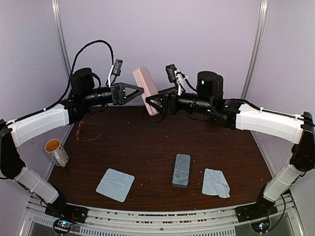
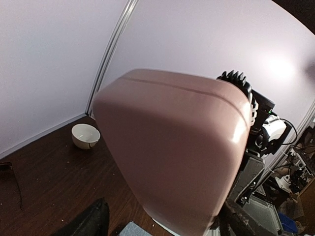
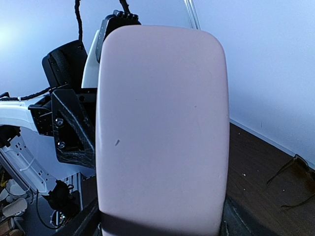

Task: Organize the sunglasses
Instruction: Open the sunglasses case.

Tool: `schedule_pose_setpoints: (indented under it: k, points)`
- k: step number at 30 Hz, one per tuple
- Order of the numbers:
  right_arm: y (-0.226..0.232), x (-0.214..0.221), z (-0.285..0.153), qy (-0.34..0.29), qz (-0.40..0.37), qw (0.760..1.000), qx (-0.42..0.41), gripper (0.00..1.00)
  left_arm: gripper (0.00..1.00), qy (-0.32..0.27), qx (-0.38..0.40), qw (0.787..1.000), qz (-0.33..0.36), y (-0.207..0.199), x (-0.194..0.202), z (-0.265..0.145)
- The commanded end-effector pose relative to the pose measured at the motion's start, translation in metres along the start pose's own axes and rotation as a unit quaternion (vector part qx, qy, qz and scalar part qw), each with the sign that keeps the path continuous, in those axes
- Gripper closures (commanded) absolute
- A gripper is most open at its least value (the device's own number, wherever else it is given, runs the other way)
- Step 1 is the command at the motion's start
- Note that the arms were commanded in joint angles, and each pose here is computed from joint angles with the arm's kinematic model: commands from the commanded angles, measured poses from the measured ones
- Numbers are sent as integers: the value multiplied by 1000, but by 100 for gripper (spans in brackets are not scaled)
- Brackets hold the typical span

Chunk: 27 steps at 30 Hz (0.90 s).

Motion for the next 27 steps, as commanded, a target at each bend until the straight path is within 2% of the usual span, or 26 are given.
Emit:
schedule_pose_setpoints:
  k: [1, 10, 27]
  points:
    - [28, -25, -17, -75, -49, 995, -53, 69, 22, 11, -56, 998, -2, 19, 7, 4]
    - [33, -28, -28, -95, -62, 992, -59, 70, 24, 23, -104, 994, -1, 31, 12, 4]
    - [40, -41, -41, -128, -66, 987, -68, 71, 24, 44, -147, 988, 11, 41, 18, 3]
Point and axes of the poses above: each gripper's point midway between its finger pads, its own z axis out along the fingers, its own y axis along the line the jaws close on, x = y × z, the point moved 8 cm from there along -z, back along the fingers, and after that the axes turned 3 degrees about z, right-handed, at the moved point
